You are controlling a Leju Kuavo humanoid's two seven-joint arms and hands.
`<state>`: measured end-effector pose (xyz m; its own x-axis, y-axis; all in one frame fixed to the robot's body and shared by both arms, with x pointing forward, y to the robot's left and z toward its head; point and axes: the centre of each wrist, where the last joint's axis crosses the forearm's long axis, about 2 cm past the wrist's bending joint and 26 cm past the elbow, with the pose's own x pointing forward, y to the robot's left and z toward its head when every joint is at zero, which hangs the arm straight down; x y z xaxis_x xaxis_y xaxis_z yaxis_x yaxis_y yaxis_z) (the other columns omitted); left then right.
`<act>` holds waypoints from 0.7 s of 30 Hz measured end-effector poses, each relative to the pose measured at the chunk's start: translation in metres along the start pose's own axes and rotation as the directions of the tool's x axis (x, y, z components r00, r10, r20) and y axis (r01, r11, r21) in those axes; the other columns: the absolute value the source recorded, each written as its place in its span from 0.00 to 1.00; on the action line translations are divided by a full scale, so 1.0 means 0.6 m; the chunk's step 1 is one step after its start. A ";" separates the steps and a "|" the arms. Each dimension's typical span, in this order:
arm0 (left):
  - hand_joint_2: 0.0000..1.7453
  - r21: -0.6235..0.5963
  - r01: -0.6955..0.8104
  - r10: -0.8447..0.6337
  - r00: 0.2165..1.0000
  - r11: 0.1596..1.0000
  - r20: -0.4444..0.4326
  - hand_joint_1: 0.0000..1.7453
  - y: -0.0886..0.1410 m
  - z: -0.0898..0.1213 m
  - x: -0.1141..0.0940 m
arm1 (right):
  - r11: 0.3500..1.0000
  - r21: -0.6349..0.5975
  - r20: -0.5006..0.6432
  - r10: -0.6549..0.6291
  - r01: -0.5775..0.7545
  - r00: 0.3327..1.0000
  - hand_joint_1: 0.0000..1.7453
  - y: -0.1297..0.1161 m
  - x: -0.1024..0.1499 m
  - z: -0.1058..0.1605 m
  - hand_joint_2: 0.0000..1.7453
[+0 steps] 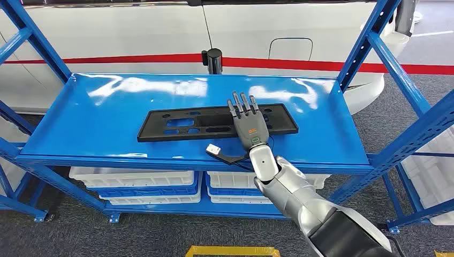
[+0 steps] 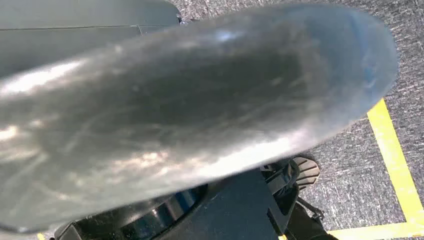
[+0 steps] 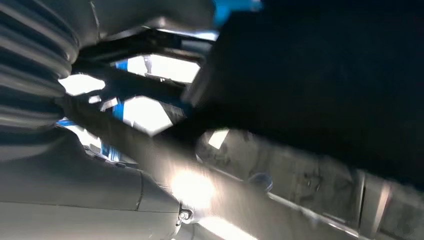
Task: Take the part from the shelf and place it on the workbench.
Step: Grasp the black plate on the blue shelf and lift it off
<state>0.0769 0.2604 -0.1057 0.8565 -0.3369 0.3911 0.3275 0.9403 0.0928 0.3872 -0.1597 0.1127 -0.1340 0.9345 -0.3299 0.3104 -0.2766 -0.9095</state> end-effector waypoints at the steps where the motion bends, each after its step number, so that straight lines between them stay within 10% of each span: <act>1: 0.00 0.000 0.000 0.000 1.000 1.000 0.000 0.00 0.000 0.000 0.000 | 1.000 0.003 0.003 0.002 -0.002 1.000 0.94 0.001 0.000 0.000 1.00; 21: 0.00 0.003 0.022 -0.022 0.999 1.000 0.025 0.00 -0.003 0.000 0.004 | 0.999 0.020 0.103 0.041 -0.044 0.994 0.95 -0.002 -0.001 -0.007 1.00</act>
<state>0.0784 0.2577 -0.1052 0.8387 -0.3566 0.4117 0.3455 0.9326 0.1039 0.3908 -0.1588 0.1152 -0.2176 0.8941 -0.3915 0.2972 -0.3214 -0.8991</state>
